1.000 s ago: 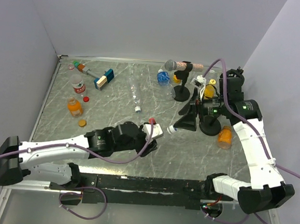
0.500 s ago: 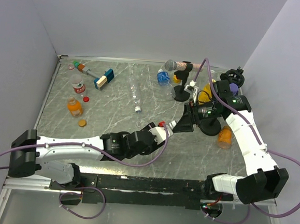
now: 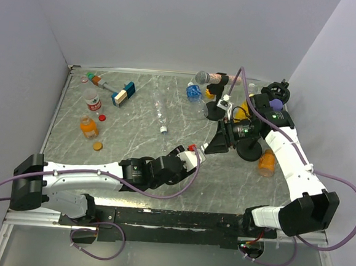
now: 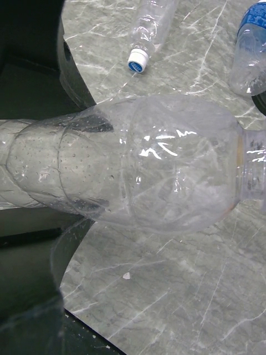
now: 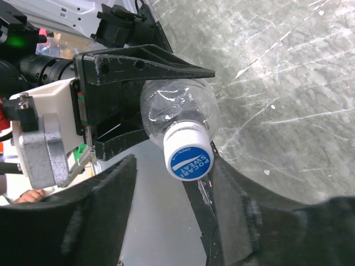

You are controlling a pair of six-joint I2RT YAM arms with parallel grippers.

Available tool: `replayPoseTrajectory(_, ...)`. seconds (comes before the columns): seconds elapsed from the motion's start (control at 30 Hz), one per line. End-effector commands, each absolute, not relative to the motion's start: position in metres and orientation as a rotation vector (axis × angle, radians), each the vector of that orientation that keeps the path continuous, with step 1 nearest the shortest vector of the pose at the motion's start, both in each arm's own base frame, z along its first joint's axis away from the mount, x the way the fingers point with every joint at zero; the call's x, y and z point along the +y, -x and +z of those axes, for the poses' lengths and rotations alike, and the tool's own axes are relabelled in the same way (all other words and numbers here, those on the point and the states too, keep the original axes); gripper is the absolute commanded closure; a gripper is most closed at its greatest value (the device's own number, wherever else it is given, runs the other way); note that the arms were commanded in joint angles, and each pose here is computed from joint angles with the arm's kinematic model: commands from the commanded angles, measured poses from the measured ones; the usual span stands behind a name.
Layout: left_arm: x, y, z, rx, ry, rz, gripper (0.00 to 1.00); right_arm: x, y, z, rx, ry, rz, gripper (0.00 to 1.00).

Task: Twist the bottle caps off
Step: Unscrew the bottle cap from the plastic bottle.

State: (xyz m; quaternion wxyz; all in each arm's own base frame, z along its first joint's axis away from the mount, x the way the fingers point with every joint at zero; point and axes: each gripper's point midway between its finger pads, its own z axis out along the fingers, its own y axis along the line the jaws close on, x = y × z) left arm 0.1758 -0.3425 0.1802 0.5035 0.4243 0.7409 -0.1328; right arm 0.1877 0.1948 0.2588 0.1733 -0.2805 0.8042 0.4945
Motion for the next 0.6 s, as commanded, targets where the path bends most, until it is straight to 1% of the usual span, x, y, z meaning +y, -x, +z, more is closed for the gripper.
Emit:
replayPoseTrajectory(0.0,-0.356,-0.176,0.209,1.729,-0.968,-0.393,0.83,0.197,-0.194,0.270,2.236,0.792,1.418,0.43)
replayPoseTrajectory(0.07,-0.356,-0.175,0.209,1.724,-0.971,-0.400,0.83,0.198,-0.194,0.270,2.229,0.799,1.423,0.51)
replayPoseTrajectory(0.1,-0.356,-0.174,0.208,1.724,-0.975,-0.404,0.83,0.198,-0.195,0.270,2.229,0.802,1.425,0.56)
replayPoseTrajectory(0.13,-0.357,-0.173,0.209,1.718,-0.981,-0.416,0.83,0.198,-0.194,0.269,2.223,0.809,1.429,0.64)
replayPoseTrajectory(0.17,-0.357,-0.171,0.208,1.715,-0.986,-0.427,0.83,0.198,-0.193,0.270,2.218,0.816,1.432,0.71)
replayPoseTrajectory(0.2,-0.357,-0.169,0.208,1.712,-0.990,-0.439,0.83,0.198,-0.192,0.270,2.206,0.826,1.433,0.75)
replayPoseTrajectory(0.3,-0.357,-0.161,0.209,1.685,-1.002,-0.509,0.83,0.197,-0.188,0.272,2.166,0.879,1.428,0.79)
replayPoseTrajectory(0.43,-0.356,-0.144,0.215,1.638,-1.062,-0.678,0.82,0.198,-0.181,0.272,2.096,0.949,1.443,0.83)
replayPoseTrajectory(0.57,-0.355,-0.124,0.232,1.583,-1.100,-0.964,0.82,0.197,-0.175,0.269,1.990,1.067,1.401,0.86)
